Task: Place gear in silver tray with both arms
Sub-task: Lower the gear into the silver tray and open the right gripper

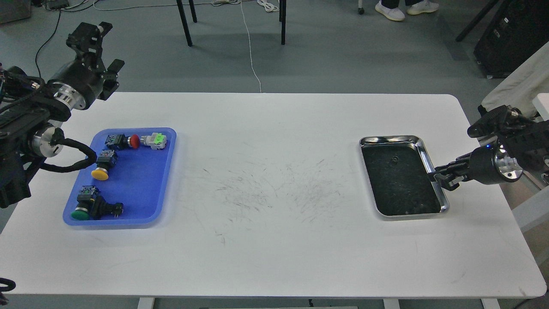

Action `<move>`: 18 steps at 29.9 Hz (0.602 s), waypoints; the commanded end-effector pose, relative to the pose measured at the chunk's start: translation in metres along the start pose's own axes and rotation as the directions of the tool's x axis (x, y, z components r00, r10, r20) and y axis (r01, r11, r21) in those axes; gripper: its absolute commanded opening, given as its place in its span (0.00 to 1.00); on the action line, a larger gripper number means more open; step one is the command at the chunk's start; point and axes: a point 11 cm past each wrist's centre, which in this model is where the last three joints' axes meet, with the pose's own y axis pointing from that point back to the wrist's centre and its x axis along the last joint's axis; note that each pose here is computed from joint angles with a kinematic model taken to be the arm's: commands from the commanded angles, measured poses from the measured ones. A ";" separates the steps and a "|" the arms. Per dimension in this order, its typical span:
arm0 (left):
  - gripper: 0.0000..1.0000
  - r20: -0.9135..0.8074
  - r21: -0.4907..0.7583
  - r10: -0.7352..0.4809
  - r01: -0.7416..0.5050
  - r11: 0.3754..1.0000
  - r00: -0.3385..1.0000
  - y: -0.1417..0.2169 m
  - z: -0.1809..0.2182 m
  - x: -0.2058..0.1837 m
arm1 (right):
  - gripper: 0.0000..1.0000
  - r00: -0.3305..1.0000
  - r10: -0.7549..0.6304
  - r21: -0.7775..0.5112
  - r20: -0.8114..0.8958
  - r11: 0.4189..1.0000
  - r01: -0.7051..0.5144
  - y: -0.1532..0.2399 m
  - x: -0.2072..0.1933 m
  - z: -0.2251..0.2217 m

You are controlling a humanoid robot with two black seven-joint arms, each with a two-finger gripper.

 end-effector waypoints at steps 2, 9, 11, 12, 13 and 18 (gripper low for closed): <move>0.97 0.000 0.003 0.001 -0.001 1.000 1.000 0.001 -0.001 0.000 | 0.02 1.000 -0.002 0.018 -0.029 1.000 0.003 -0.009 0.008 -0.009; 0.98 0.000 0.003 0.002 -0.002 1.000 1.000 0.001 -0.002 0.000 | 0.02 0.999 -0.016 0.021 -0.041 1.000 0.017 -0.018 0.007 -0.011; 0.97 -0.002 0.002 0.004 -0.004 1.000 1.000 0.001 -0.001 0.000 | 0.02 0.999 -0.024 0.016 -0.035 1.000 0.025 -0.021 0.001 -0.009; 0.98 -0.002 0.002 0.004 -0.004 1.000 1.000 0.001 -0.001 0.000 | 0.02 0.999 -0.027 0.011 -0.034 1.000 0.027 -0.021 0.000 -0.008; 0.98 -0.001 0.001 0.005 -0.005 1.000 1.000 0.001 -0.001 0.001 | 0.02 0.999 -0.028 0.010 -0.036 1.000 0.029 -0.023 -0.001 -0.008; 0.98 0.000 -0.001 0.009 -0.009 1.000 1.000 0.001 0.000 0.002 | 0.02 0.998 -0.024 0.014 -0.050 1.000 0.024 -0.028 0.003 -0.010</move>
